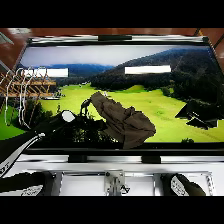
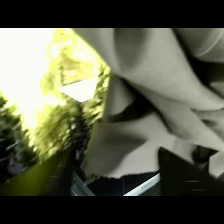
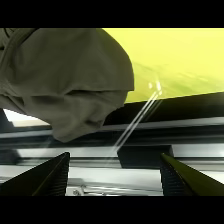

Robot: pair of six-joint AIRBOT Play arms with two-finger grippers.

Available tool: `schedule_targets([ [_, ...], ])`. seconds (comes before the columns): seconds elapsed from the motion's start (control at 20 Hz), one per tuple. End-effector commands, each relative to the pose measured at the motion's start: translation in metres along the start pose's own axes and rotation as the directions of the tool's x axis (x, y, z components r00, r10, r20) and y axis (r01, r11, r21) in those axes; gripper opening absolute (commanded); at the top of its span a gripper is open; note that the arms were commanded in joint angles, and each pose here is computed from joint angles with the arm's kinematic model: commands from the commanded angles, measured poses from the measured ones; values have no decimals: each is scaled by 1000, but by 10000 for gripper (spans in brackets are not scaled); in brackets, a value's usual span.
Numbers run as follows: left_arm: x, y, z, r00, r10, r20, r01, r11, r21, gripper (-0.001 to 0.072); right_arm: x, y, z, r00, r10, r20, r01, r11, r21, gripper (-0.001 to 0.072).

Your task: Fold the shirts.

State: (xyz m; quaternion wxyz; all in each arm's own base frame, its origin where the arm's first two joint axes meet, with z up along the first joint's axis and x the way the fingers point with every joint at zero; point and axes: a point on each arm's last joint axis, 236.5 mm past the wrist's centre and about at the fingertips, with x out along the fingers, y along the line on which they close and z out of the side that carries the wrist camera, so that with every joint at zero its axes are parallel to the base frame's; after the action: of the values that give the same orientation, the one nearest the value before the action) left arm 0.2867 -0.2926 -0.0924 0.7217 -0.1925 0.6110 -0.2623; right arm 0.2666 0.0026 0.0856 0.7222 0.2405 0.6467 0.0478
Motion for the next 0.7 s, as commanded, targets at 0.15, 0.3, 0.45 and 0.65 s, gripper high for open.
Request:
schedule_targets([
  [0.15, 4, -5, 0, 1000, -11, -2, 11, 1000, 9, 35, 12, -1, -5, 1000, 17, -24, -17, 1000, 6, 678],
  [0.3, -3, -11, -4, 1000, -21, -16, 22, 998, 60, 34, 49, -14, -26, 994, 35, -106, -32, 999, 32, 678],
  [0.45, -16, -20, 1, 999, -32, 12, 30, 995, 96, 34, 88, -12, -39, 985, 121, -122, -112, 991, 77, 678],
  [0.65, -30, -33, 3, 998, -58, 33, 53, 991, 121, 34, 126, -27, -32, 992, 115, -42, -109, 986, 128, 678],
])
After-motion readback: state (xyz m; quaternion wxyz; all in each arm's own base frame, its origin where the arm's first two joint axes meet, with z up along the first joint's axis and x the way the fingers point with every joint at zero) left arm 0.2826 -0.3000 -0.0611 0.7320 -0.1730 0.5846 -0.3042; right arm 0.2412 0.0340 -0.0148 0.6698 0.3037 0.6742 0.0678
